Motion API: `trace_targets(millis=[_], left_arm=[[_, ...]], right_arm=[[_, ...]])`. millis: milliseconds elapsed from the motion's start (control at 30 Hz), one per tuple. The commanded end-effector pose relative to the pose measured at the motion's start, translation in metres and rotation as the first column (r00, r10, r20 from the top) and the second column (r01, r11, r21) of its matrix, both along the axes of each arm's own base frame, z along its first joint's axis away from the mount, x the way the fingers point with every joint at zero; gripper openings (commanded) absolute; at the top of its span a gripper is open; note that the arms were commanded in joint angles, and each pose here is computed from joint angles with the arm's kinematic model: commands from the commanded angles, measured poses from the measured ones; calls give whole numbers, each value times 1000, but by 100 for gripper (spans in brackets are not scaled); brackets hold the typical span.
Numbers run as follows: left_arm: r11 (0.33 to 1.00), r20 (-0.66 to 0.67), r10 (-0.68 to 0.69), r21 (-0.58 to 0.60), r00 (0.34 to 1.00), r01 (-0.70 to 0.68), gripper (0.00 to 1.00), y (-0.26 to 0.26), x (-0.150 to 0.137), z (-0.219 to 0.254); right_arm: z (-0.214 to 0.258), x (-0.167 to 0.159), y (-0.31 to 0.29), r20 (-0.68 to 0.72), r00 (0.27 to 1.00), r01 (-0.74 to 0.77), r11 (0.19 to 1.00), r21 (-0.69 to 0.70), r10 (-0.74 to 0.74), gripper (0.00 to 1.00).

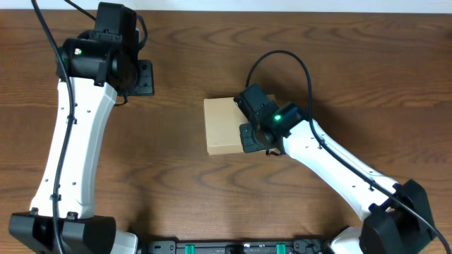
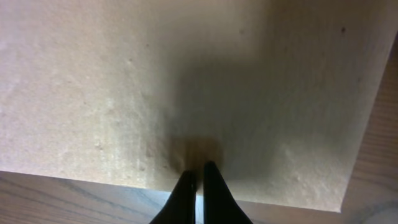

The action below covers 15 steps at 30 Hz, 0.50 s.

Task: Pack container
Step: 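Press the closed lid down with the right gripper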

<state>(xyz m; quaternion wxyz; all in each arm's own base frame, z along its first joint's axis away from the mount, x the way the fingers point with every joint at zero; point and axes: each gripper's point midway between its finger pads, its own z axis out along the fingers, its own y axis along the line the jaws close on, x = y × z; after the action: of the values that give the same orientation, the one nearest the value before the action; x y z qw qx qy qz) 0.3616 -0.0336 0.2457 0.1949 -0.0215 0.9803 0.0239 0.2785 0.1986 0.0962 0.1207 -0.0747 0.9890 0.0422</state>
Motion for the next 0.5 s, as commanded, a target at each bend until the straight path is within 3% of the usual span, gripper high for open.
trace_targets(millis=[0,267,333,433,467], left_arm=[[1000,22,-10,-2,1000,10,56,0,-1,9],[996,31,-78,-41,996,80,59,-11,2,10],[989,36,-135,-56,990,137,63,-18,3,10],[976,56,-199,-74,978,203,75,-22,6,12],[976,64,-200,-74,978,204,79,-20,8,13]], right_arm=[[-19,-13,-10,-50,999,16,999,-47,-19,1],[7,25,-9,113,993,31,999,-10,-30,6],[26,47,-20,189,979,82,997,5,-81,32],[63,84,-50,331,937,122,993,-5,-113,53],[74,95,-64,383,917,130,991,-34,-107,64]])
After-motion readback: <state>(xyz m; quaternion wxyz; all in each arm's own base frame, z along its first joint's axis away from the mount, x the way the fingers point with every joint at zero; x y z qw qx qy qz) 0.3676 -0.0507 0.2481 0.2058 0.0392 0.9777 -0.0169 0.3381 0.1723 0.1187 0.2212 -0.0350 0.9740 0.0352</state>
